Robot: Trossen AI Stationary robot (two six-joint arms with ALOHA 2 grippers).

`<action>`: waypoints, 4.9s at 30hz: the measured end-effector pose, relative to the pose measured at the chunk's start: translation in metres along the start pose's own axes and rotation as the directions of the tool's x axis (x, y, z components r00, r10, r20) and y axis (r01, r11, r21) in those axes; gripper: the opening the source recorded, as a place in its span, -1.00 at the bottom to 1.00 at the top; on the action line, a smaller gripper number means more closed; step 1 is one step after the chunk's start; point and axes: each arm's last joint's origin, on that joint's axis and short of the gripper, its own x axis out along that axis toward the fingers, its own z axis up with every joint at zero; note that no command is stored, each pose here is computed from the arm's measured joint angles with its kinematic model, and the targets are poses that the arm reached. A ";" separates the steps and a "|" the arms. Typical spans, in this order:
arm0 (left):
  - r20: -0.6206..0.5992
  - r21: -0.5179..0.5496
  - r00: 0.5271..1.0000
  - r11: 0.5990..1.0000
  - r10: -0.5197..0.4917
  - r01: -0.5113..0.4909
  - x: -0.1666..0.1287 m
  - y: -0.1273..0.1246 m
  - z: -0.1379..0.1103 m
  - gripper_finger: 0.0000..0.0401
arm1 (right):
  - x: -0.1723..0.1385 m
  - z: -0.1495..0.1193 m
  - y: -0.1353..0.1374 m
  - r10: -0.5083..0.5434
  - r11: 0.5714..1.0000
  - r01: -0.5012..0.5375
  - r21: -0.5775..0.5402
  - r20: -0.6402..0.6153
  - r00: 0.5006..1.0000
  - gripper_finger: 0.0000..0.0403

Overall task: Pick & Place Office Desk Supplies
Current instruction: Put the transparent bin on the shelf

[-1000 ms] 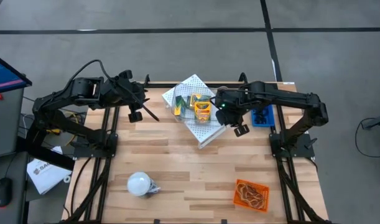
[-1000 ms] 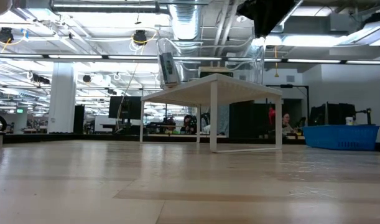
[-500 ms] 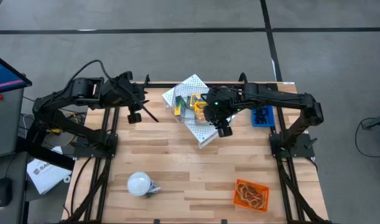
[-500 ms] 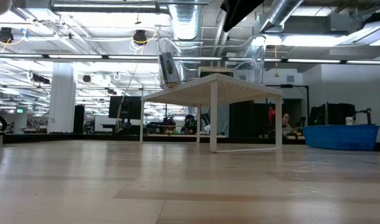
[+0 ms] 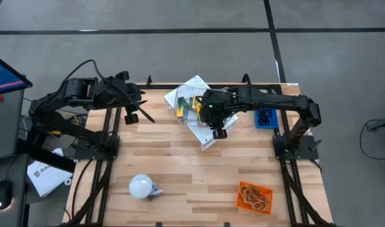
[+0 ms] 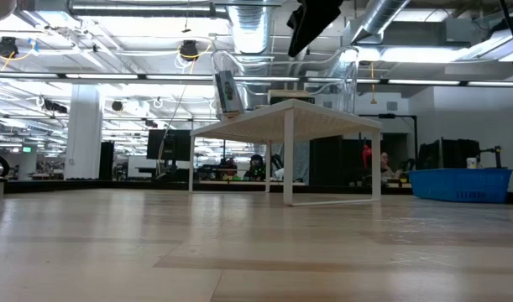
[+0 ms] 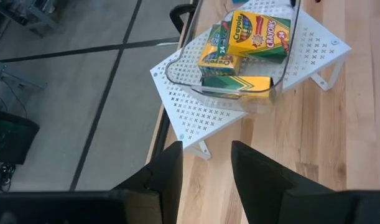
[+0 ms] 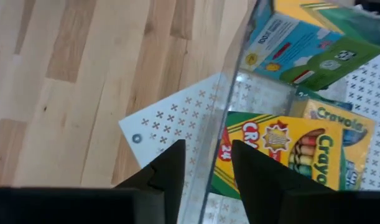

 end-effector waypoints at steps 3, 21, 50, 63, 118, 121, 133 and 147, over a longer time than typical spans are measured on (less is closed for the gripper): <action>0.010 -0.005 1.000 1.000 0.002 -0.002 -0.004 0.002 -0.002 -0.37 | 0.001 -0.001 -0.001 0.006 1.000 -0.006 0.000 -0.011 1.000 -0.48; 0.013 -0.036 1.000 0.999 0.002 -0.002 -0.006 0.002 -0.003 -0.37 | 0.009 0.000 -0.006 -0.001 1.000 0.001 0.001 0.034 0.999 -0.59; 0.011 -0.082 1.000 0.997 0.000 0.001 -0.006 0.002 -0.004 -0.37 | 0.027 -0.016 -0.005 0.082 0.982 -0.110 -0.151 -0.180 0.980 -0.98; 0.011 -0.114 1.000 0.993 0.000 0.001 -0.006 0.002 -0.004 -0.44 | 0.006 -0.035 -0.006 0.112 0.959 -0.180 -0.220 -0.290 0.950 -0.99; 0.034 -0.116 0.999 0.993 -0.010 0.013 -0.006 0.002 -0.001 -0.54 | -0.048 -0.036 -0.012 0.076 0.995 -0.091 -0.040 -0.294 0.953 -0.22; 0.034 -0.098 0.999 0.995 -0.010 0.013 -0.006 0.002 -0.001 -0.54 | -0.044 -0.036 -0.006 0.089 0.992 -0.111 -0.053 -0.310 0.947 -0.34; 0.033 -0.100 0.999 0.995 -0.011 0.014 -0.006 0.002 -0.002 -0.54 | -0.059 -0.033 0.024 0.104 0.992 -0.118 -0.036 -0.268 0.958 -0.66; 0.033 -0.097 0.999 0.995 -0.010 0.013 -0.006 0.002 -0.001 -0.54 | -0.023 -0.061 0.030 0.158 0.983 -0.183 -0.029 -0.386 0.909 -0.99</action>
